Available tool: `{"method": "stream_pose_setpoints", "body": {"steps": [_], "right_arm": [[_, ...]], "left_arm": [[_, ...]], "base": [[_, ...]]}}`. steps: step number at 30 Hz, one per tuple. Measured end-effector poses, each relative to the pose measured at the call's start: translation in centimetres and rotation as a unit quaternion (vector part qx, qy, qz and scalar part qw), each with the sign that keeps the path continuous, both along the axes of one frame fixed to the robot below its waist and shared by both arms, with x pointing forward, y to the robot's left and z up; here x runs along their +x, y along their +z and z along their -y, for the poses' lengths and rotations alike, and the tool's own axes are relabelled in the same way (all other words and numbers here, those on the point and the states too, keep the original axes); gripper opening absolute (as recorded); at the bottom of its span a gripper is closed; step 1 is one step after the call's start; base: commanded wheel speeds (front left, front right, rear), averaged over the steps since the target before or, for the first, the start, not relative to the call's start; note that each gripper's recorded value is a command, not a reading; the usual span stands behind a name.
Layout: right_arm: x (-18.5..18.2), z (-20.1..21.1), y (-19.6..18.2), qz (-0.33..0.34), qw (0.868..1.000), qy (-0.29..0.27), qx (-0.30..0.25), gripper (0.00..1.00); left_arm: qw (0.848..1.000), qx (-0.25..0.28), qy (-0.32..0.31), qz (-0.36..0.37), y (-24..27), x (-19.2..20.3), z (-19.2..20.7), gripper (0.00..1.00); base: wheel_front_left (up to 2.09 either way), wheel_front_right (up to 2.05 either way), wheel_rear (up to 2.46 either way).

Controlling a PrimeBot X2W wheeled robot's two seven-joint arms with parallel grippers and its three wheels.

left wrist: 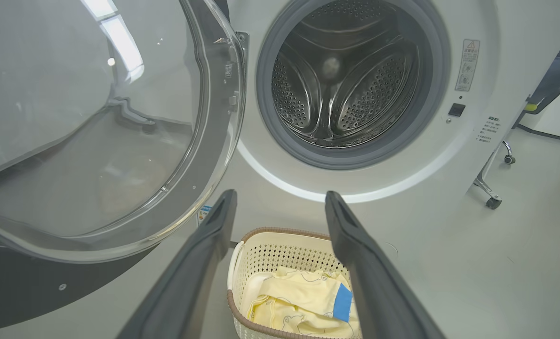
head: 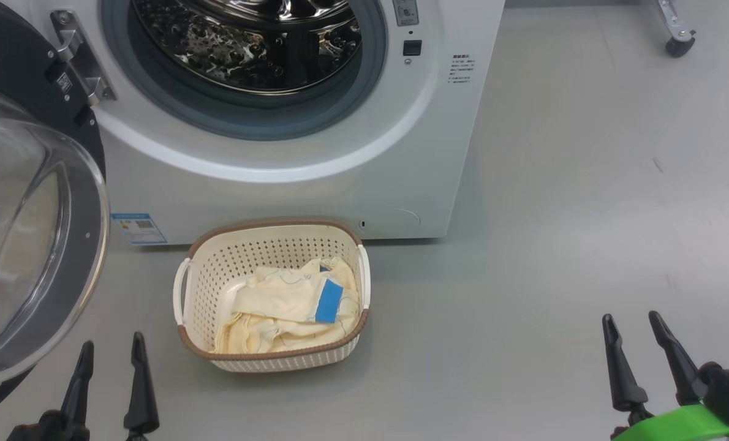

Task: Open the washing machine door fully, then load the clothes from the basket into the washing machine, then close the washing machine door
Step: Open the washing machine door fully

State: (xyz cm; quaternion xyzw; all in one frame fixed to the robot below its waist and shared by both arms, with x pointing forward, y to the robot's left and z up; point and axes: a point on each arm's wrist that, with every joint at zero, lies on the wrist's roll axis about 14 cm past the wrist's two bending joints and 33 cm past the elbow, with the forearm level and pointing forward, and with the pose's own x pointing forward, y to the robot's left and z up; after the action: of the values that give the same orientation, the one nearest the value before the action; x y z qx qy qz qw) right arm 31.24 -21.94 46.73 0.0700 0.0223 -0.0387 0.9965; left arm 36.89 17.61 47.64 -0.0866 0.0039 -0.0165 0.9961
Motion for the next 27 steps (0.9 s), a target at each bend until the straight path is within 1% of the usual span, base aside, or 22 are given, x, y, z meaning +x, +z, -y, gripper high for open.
{"method": "stream_pose_setpoints", "body": {"steps": [6,27], "right_arm": [[-0.3,0.4,0.0,0.000,1.000,-0.008,0.000,1.00],[0.2,-1.0,-0.1,0.000,1.000,0.012,0.008,1.00]], "left_arm": [[1.000,-0.004,0.004,-0.019,-1.1,-0.8,-0.4,1.00],[0.999,0.002,0.034,-0.010,-0.5,-1.8,-2.3,1.00]], "base": [[0.00,0.00,0.00],[0.00,0.00,0.00]]}}
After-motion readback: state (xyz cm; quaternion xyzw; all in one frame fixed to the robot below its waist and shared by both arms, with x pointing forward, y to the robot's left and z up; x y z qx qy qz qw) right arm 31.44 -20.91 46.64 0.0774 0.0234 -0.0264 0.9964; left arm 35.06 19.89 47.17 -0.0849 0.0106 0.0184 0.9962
